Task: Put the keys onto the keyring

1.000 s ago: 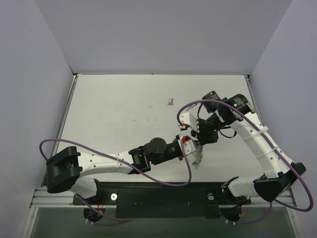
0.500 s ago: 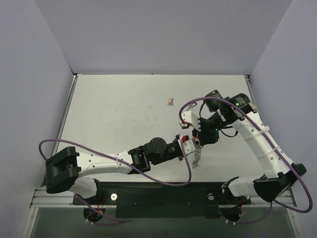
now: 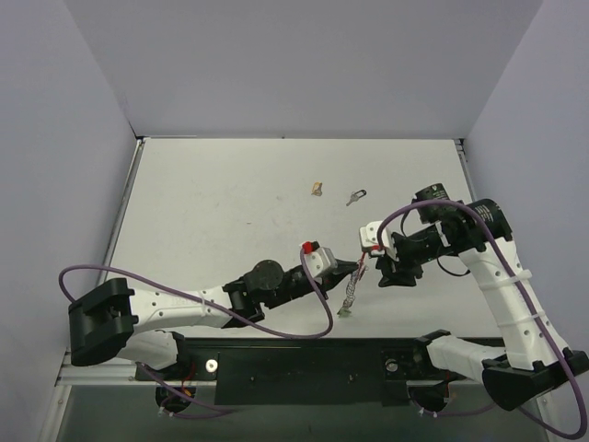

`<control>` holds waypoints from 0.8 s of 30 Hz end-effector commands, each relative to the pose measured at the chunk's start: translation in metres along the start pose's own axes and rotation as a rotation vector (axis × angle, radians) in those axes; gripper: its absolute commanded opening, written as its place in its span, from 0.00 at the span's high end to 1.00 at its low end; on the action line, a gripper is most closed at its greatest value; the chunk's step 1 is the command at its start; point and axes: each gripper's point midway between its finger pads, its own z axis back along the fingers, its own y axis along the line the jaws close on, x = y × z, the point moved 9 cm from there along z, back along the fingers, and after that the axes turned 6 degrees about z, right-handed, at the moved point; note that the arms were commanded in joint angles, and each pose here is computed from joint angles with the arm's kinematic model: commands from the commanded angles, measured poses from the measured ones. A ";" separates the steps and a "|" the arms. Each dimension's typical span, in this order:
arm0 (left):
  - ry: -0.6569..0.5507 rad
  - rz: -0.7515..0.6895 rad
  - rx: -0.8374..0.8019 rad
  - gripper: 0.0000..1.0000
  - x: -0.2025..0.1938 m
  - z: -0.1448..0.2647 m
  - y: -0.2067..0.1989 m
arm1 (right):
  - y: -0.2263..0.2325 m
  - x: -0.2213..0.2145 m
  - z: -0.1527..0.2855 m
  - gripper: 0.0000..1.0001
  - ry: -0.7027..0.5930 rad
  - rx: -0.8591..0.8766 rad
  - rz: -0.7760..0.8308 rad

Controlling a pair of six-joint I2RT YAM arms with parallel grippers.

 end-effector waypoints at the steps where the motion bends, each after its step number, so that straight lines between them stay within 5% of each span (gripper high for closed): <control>1: -0.253 0.171 -0.054 1.00 0.045 0.005 -0.002 | 0.011 0.005 -0.008 0.63 -0.119 0.080 0.058; 24: -0.309 0.252 -0.107 1.00 0.047 0.004 -0.004 | -0.006 0.019 0.007 0.64 -0.180 -0.122 -0.107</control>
